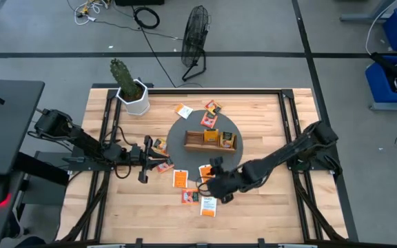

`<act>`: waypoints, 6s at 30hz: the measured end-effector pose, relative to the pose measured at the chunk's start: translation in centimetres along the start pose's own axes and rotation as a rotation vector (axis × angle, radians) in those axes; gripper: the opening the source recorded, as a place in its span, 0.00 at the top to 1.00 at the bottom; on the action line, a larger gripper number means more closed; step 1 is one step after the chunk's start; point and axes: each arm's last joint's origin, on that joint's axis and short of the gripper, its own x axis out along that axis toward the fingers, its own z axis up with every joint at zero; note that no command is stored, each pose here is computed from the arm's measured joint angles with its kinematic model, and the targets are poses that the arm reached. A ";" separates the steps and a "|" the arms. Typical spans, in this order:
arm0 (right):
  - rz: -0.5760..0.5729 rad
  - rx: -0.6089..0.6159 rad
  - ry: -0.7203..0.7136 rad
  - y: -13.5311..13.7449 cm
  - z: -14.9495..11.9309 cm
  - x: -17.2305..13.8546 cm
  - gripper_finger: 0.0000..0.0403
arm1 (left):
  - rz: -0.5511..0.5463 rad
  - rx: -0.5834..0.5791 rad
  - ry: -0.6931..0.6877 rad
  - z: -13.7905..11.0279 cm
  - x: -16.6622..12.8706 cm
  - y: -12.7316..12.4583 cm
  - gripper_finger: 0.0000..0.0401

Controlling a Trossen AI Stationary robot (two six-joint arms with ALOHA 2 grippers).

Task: Pick & Place Tea
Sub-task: Put the white tea bag into the left section of the wooden organizer

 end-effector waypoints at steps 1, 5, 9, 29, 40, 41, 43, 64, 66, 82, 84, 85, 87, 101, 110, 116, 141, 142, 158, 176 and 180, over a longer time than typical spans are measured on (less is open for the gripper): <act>-0.002 -0.009 0.019 0.3 -0.2 0.7 0.57 | 0.000 0.000 0.001 0.0 0.0 0.0 0.86; -0.029 -0.029 0.063 1.2 -0.6 2.5 0.58 | 0.000 0.001 0.004 0.0 0.0 0.0 0.86; -0.016 -0.017 0.065 1.9 -0.7 4.3 0.58 | 0.000 0.001 0.007 -0.1 0.0 0.0 0.86; -0.002 0.022 0.094 2.2 -1.3 6.6 0.58 | 0.000 0.002 0.011 -0.1 0.0 0.0 0.86; -0.026 0.023 0.104 2.6 -2.3 7.0 0.74 | 0.000 0.002 0.011 -0.1 0.0 0.0 0.86; -0.026 0.027 0.103 2.6 -2.3 7.0 0.78 | 0.000 0.002 0.011 -0.1 0.0 0.0 0.86; -0.026 0.034 0.103 2.6 -2.3 7.0 0.86 | 0.000 0.002 0.011 -0.1 0.0 0.0 0.86; -0.096 0.033 -0.112 4.7 0.3 3.0 1.00 | -0.001 0.012 0.018 -0.2 0.0 0.0 0.86; -0.119 0.028 -0.155 5.1 0.7 2.2 1.00 | -0.006 0.013 0.016 -0.2 0.0 0.0 0.86; -0.228 0.006 -0.658 3.4 3.0 -4.8 1.00 | -0.136 0.235 -0.037 0.4 0.5 -0.7 0.86; -0.226 -0.019 -0.753 2.8 3.5 -6.2 1.00 | -0.166 0.245 -0.054 0.7 0.8 -0.9 0.86; -0.213 -0.030 -0.805 2.6 3.8 -6.8 1.00 | -0.171 0.257 -0.061 0.8 1.0 -1.0 0.86; -0.189 -0.053 -0.888 2.0 4.1 -7.8 1.00 | -0.174 0.263 -0.069 1.1 1.4 -1.2 0.86; -0.156 -0.140 -1.165 -2.0 5.1 -8.0 1.00 | -0.282 0.277 -0.119 3.6 5.3 -2.9 0.48; -0.034 -0.077 -1.181 -4.5 4.7 -6.7 1.00 | -0.284 0.281 -0.096 4.1 6.4 -3.2 0.48; -0.026 -0.070 -1.167 -4.6 4.7 -6.5 1.00 | -0.274 0.272 -0.157 4.7 6.3 -3.2 0.56; -0.033 0.114 -0.826 -4.9 3.0 -4.5 0.94 | -0.147 0.268 0.010 3.3 6.5 -2.8 0.99; -0.045 0.132 -0.779 -4.8 2.8 -4.5 0.92 | -0.127 0.261 0.038 3.1 6.5 -2.7 0.99; 0.004 0.493 -0.454 -7.1 -1.1 -7.1 0.59 | 0.121 0.146 0.341 0.2 6.0 -1.4 1.00; 0.084 0.502 -0.367 -11.5 -0.7 -5.7 0.58 | 0.186 0.125 0.622 3.2 10.3 -0.6 1.00; 0.083 0.452 -0.320 -11.5 -0.3 -4.1 0.58 | 0.173 0.137 0.627 3.6 10.6 -0.7 1.00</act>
